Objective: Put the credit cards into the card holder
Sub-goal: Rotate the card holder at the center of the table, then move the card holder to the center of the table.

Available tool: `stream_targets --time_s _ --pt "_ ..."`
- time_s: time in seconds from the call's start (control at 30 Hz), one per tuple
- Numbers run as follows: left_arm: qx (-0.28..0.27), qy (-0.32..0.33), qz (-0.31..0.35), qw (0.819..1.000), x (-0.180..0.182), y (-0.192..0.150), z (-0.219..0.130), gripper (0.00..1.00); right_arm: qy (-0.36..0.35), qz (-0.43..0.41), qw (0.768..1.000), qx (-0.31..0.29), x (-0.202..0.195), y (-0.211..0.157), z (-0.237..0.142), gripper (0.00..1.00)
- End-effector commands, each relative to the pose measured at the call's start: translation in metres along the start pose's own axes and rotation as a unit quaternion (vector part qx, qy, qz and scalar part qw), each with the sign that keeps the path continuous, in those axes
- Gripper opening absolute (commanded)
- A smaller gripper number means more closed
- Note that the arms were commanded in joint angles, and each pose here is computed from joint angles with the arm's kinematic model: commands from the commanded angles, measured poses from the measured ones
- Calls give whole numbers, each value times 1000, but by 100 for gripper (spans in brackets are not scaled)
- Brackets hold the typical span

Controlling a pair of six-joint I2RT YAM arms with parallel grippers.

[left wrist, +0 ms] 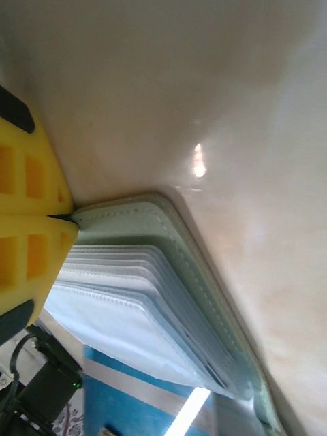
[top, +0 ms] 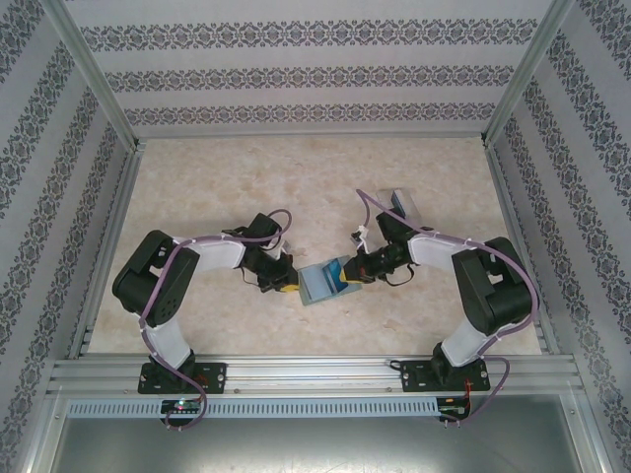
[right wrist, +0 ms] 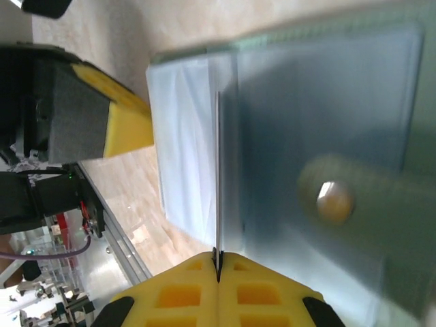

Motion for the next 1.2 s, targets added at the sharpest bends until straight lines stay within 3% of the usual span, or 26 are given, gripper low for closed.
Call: stream_targets --time_s 0.0,0.27,0.73,1.17 --pt "-88 65 2 994 25 39 -6 5 24 -1 1000 -19 9 0 -6 0" --pt "-86 66 18 994 23 40 -6 6 3 6 999 -39 -9 7 -5 0" --pt "-74 59 54 994 17 45 -5 7 47 1 998 -38 -8 24 13 0" --pt "-90 75 56 992 21 56 -20 12 69 -2 996 -60 -4 38 2 0"
Point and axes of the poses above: each hand's point on the last joint's axis, 136 mm out from that joint toward the fingers, its own z axis out along the fingers, its own x axis along the line the jaws close on, y = z × x, the point moved 2 cm from there along -z, back along the fingers, and after that the axes turned 10 degrees about -z, right-handed, at the moved point
